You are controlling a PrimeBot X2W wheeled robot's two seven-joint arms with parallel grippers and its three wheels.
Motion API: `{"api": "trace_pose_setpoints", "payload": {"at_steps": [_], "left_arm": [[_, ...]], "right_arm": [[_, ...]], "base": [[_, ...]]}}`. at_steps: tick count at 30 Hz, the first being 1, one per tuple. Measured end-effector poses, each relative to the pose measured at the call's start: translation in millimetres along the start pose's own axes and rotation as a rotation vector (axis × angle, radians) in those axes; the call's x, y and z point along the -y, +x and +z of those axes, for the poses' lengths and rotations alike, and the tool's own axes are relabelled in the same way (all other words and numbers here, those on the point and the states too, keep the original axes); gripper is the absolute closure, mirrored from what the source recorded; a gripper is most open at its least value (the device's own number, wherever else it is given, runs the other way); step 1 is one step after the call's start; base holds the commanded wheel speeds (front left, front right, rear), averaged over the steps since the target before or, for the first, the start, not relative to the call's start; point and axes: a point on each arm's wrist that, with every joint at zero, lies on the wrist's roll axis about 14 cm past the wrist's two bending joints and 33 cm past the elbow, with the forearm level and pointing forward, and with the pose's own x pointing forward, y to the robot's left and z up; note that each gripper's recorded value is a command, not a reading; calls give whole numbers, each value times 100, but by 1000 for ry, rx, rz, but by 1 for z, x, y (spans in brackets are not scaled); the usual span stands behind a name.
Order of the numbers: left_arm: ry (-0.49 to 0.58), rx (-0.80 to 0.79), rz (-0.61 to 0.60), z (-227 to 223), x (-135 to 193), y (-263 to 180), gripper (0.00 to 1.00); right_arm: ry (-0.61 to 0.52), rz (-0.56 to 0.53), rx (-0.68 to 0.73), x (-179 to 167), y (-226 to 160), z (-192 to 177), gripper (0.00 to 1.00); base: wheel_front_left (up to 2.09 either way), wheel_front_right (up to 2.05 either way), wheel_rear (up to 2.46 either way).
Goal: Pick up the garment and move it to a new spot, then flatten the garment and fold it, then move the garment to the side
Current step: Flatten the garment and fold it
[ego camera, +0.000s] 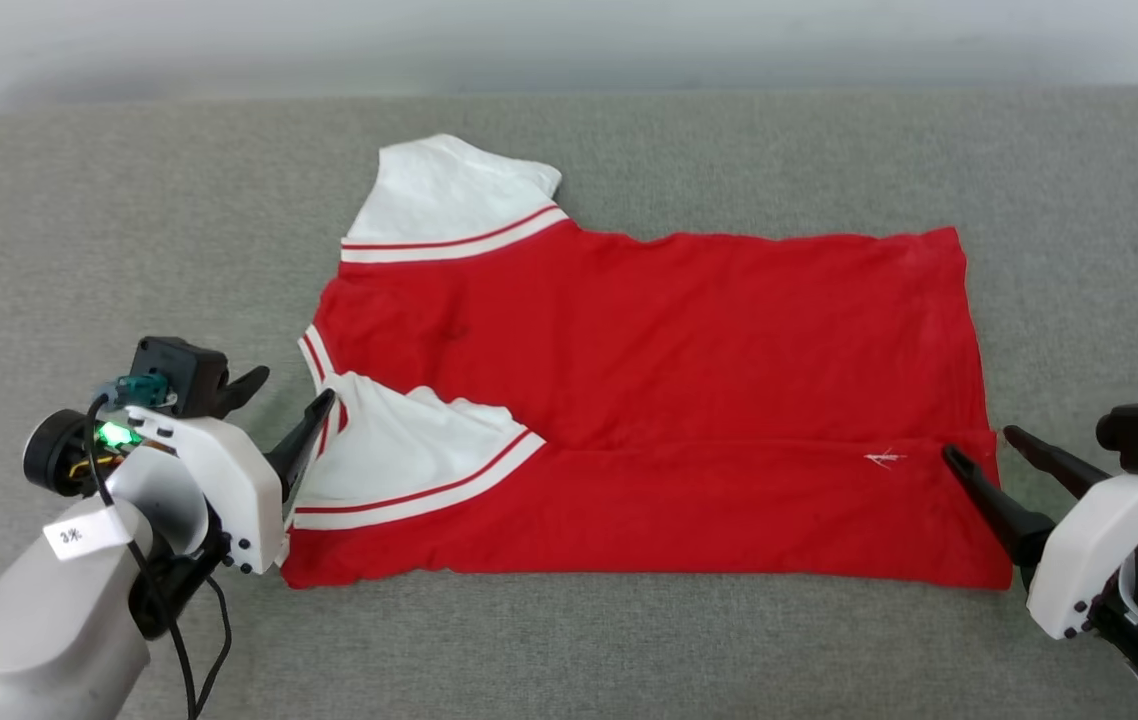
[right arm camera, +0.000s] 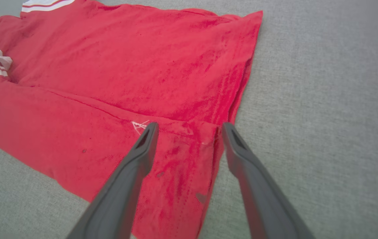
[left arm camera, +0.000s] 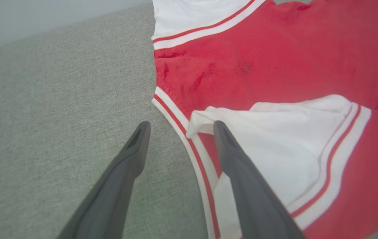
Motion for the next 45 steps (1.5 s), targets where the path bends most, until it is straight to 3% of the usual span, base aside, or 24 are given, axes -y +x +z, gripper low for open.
{"api": "trace_pose_setpoints", "payload": {"at_steps": [5,16,24,39,40,41,42,45], "left_arm": [[4,-41,-6,19,-4,-20,0],[-3,-361,-111,11,12,-48,0],[29,-547,-150,-20,20,-49,0],[-18,-794,-194,-89,27,-39,0],[-23,-797,-198,-91,29,-38,9],[-25,-795,-198,-91,29,-37,80],[-29,-792,-197,-92,29,-37,100],[-12,-769,-197,-90,31,-37,100]], "right_arm": [[-22,20,32,-10,-9,11,0],[-34,46,49,-25,-11,19,0],[-25,34,21,-21,-13,12,0],[3,2,-6,-7,-4,1,0],[3,1,-6,-7,-4,1,0],[1,1,-4,-6,-4,3,0],[-2,1,1,-6,-4,5,0],[-30,0,18,-4,-6,16,0]], "base": [[0,0,0],[0,0,0],[0,0,0],[0,0,0],[0,0,0],[0,0,0],[0,0,0],[0,0,0]]}}
